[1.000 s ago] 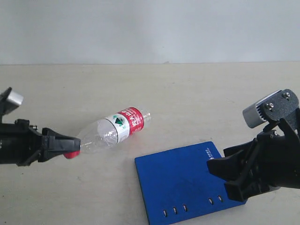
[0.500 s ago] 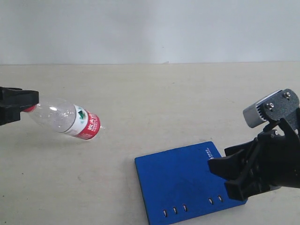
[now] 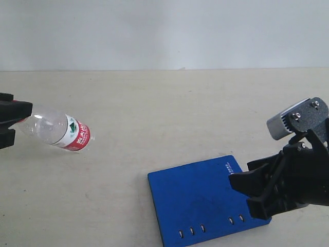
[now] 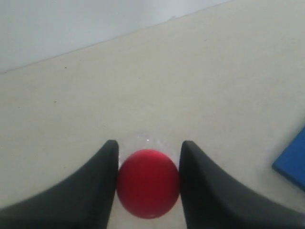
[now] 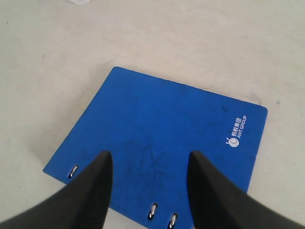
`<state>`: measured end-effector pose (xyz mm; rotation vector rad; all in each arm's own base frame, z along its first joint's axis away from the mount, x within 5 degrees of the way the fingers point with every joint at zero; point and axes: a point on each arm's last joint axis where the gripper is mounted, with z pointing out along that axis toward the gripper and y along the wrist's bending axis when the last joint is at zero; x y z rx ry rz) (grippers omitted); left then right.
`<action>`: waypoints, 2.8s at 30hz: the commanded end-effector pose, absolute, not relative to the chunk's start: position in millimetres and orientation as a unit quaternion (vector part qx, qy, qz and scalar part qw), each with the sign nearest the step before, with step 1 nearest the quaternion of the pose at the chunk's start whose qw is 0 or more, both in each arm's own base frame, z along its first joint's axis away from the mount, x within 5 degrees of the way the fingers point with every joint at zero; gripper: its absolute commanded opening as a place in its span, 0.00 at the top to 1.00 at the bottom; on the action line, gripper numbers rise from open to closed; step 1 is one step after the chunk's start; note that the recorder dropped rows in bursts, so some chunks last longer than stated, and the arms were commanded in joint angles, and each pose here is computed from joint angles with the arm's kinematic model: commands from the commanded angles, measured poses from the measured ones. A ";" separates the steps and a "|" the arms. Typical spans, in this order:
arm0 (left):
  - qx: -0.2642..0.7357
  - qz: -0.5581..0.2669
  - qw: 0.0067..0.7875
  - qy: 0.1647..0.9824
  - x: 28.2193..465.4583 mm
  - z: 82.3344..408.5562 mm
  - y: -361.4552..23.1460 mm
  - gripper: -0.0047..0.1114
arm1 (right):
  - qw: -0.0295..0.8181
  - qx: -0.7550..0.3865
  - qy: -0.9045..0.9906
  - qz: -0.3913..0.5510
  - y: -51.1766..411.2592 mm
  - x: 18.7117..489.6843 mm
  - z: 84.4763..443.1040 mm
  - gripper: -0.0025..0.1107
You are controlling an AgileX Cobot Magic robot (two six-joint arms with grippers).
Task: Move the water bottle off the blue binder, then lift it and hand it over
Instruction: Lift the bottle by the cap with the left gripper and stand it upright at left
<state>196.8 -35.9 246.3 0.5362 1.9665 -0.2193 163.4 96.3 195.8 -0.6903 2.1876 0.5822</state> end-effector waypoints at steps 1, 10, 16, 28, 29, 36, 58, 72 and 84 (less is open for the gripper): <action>0.230 -0.060 0.532 0.813 202.5 255.1 -32.4 0.90 | 0.378 -0.275 0.855 0.223 95.8 163.0 195.0 0.58; 0.231 -0.059 0.511 0.826 219.9 244.7 -31.9 0.90 | 0.376 -0.272 0.856 0.228 96.2 162.7 195.1 0.58; 0.221 -0.060 0.524 0.820 232.5 248.5 -31.7 0.90 | 0.374 -0.262 0.859 0.233 96.2 162.7 195.1 0.58; 0.221 -0.064 0.509 0.829 259.2 243.9 -31.9 0.90 | 0.373 -0.261 0.859 0.233 96.2 162.7 195.1 0.58; 0.220 -0.064 0.507 0.831 259.8 242.5 -31.9 0.90 | 0.373 -0.261 0.859 0.233 96.2 162.7 195.1 0.58; 0.219 -0.062 0.523 0.821 263.2 253.1 -31.9 0.90 | 0.374 -0.260 0.860 0.231 95.9 162.9 195.0 0.58; 0.215 -0.067 0.522 0.822 292.9 254.7 -32.7 0.90 | 0.374 -0.263 0.859 0.229 95.7 163.0 194.9 0.58; 0.204 -0.046 0.514 0.832 296.2 250.9 -28.2 0.48 | 0.374 -0.261 0.860 0.230 95.9 162.8 194.9 0.58; 0.195 -0.022 0.538 0.819 295.4 271.0 -24.6 0.48 | 0.372 -0.263 0.858 0.235 96.6 162.3 195.1 0.58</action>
